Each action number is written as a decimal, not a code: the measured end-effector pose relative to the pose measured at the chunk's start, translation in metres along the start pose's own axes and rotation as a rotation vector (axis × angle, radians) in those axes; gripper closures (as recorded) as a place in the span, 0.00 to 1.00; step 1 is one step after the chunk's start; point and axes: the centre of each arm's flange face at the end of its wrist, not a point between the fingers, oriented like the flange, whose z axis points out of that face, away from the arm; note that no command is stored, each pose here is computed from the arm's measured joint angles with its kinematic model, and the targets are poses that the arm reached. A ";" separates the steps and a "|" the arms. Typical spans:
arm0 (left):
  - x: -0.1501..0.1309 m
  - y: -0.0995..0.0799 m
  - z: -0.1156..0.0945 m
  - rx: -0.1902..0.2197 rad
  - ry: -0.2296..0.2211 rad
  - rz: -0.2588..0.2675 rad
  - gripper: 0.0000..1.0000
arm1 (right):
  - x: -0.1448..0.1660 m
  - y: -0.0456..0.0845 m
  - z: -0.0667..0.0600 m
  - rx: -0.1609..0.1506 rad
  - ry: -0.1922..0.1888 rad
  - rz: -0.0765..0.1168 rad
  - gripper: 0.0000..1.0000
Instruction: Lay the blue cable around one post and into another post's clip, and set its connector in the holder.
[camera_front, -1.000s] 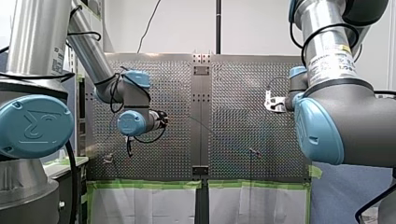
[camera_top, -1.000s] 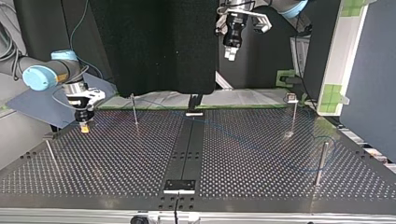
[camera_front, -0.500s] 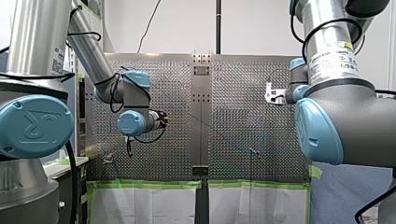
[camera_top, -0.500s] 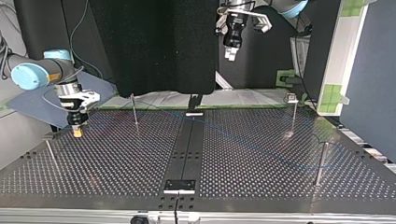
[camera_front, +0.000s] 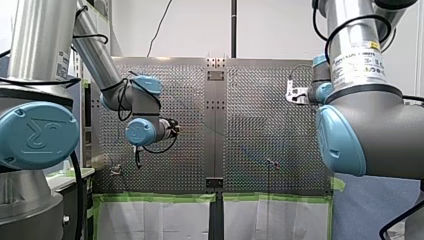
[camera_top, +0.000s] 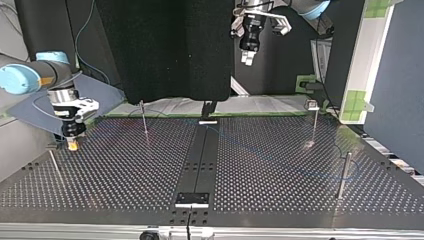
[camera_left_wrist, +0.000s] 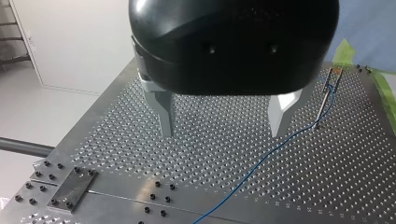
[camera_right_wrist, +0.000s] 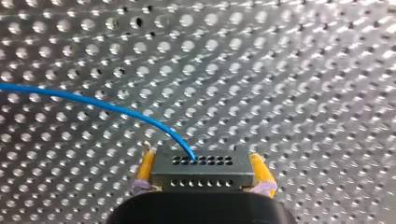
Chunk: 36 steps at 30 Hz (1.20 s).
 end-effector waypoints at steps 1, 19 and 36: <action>0.000 0.000 0.000 0.000 0.000 0.000 0.00 | 0.002 0.000 -0.001 -0.001 0.000 0.000 1.00; 0.000 0.003 0.002 -0.009 0.001 0.002 0.00 | 0.021 0.018 -0.015 -0.059 -0.022 0.002 1.00; 0.000 0.006 0.003 -0.019 0.008 0.006 0.00 | 0.004 0.053 -0.032 -0.114 -0.065 0.015 1.00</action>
